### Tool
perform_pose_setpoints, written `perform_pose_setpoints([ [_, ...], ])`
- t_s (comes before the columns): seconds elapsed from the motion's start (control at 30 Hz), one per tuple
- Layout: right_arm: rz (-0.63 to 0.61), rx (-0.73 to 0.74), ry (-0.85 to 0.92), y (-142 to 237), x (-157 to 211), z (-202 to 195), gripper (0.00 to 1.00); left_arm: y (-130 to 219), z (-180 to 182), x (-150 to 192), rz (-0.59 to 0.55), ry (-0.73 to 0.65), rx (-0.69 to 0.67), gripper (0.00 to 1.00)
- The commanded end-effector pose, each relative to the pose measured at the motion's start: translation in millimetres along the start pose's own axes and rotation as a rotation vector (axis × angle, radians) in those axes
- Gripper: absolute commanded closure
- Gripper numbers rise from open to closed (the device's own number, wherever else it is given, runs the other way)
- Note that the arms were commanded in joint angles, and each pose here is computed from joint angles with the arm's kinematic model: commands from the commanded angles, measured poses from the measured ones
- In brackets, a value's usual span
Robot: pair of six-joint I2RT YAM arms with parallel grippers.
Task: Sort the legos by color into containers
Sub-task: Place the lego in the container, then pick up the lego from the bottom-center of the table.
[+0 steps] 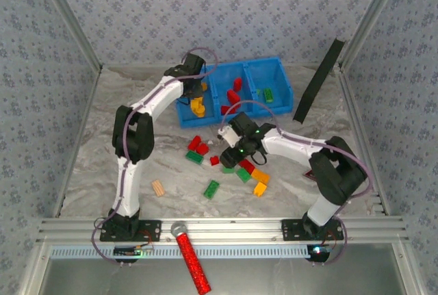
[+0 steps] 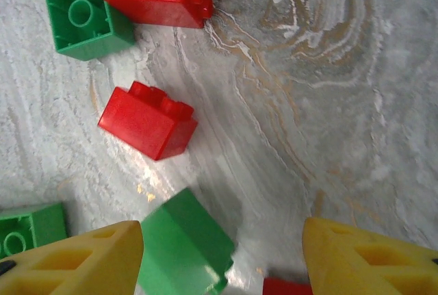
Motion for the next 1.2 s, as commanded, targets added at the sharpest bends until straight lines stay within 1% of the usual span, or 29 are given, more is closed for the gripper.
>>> perform_pose_setpoints([
  [0.0,0.069,0.0,0.059,-9,5,4,0.35,-2,-11,-5,0.005,0.01,0.037,0.65],
  [0.27,0.104,-0.029,0.142,-18,11,13,0.35,-16,-17,2,0.04,-0.002,0.057,0.65],
  [0.5,0.138,-0.088,0.17,-15,15,23,0.32,-20,-18,5,0.053,-0.007,0.068,0.58],
  [0.67,0.147,-0.1,0.201,-11,20,31,0.31,-20,-18,7,0.056,-0.006,0.076,0.56],
  [0.83,0.121,-0.103,0.208,-1,16,36,0.3,-17,-19,6,0.057,-0.004,0.084,0.53],
  [0.97,0.046,-0.056,0.264,12,8,39,0.21,-12,-19,6,0.057,-0.001,0.091,0.51],
  [1.0,0.024,-0.048,0.276,16,5,40,0.2,-10,-22,0,0.034,0.005,0.107,0.51],
  [1.17,-0.01,-0.055,0.323,31,3,45,0.19,1,-23,-5,0.014,0.002,0.124,0.5],
])
Point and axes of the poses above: each hand's point on the last joint's axis, 136 mm out from that joint toward the fingers, its own y axis back along the fingers, its own z axis along the line the jaws close on, x = y × z, the point moved 2 cm from there along y, back along the fingers, and after that the axes turned 14 degrees about y, right-handed, at the moved point
